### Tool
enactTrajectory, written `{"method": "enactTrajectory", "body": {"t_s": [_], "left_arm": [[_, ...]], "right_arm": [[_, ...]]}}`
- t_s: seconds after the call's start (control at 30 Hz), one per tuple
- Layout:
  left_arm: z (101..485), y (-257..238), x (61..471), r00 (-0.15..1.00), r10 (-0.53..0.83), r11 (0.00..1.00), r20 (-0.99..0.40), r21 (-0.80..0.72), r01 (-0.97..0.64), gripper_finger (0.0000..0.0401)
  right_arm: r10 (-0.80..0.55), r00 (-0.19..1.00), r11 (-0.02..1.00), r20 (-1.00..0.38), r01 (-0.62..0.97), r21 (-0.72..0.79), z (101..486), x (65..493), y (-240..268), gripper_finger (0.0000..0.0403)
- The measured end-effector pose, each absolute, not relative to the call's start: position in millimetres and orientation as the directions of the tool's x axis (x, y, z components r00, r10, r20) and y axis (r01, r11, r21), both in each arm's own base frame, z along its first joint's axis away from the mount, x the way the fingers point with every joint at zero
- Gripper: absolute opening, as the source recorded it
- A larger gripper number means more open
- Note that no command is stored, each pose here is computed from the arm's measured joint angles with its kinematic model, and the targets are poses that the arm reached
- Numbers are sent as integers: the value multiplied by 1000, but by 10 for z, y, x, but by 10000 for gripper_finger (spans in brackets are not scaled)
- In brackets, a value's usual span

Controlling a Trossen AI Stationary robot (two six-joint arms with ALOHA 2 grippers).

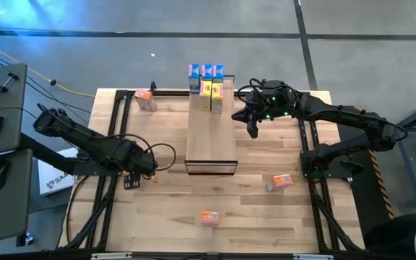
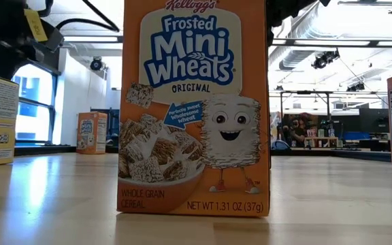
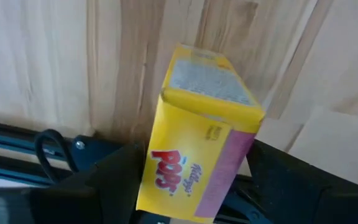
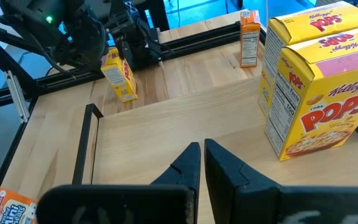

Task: Stack cereal on shelf
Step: Put the yellow cereal box on the shelf aligned with the yellow cereal boxes

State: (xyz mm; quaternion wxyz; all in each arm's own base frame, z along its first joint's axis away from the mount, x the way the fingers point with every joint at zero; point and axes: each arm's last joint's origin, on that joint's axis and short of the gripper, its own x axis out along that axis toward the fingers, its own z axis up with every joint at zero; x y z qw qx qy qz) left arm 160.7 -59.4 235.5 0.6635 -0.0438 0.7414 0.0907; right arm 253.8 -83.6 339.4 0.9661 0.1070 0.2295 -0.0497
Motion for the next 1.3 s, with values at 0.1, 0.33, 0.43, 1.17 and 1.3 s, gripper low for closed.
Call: {"method": "enactTrajectory", "body": {"t_s": [0.1, 0.33, 0.43, 1.17, 1.3], "left_arm": [[2351, -596, 1614, -109, 53, 976, -993, 74, -203, 257], [2349, -604, 1620, -107, 30, 975, -994, 53, -216, 217], [2348, -610, 1628, -101, 18, 975, -995, 39, -218, 203], [3240, -103, 1814, 275, -151, 719, -950, -296, -629, 176], [3530, 109, 1930, 426, -103, 593, -899, -399, -700, 176]], "right_arm": [[-47, 890, 972, -454, 145, 184, 3394, 2538, -837, 13], [-47, 890, 972, -453, 145, 184, 3395, 2539, -837, 13], [-48, 890, 972, -453, 146, 183, 3395, 2538, -838, 13], [-48, 892, 972, -450, 146, 185, 3398, 2541, -839, 13], [-48, 893, 972, -448, 145, 184, 3399, 2542, -838, 13]]}}
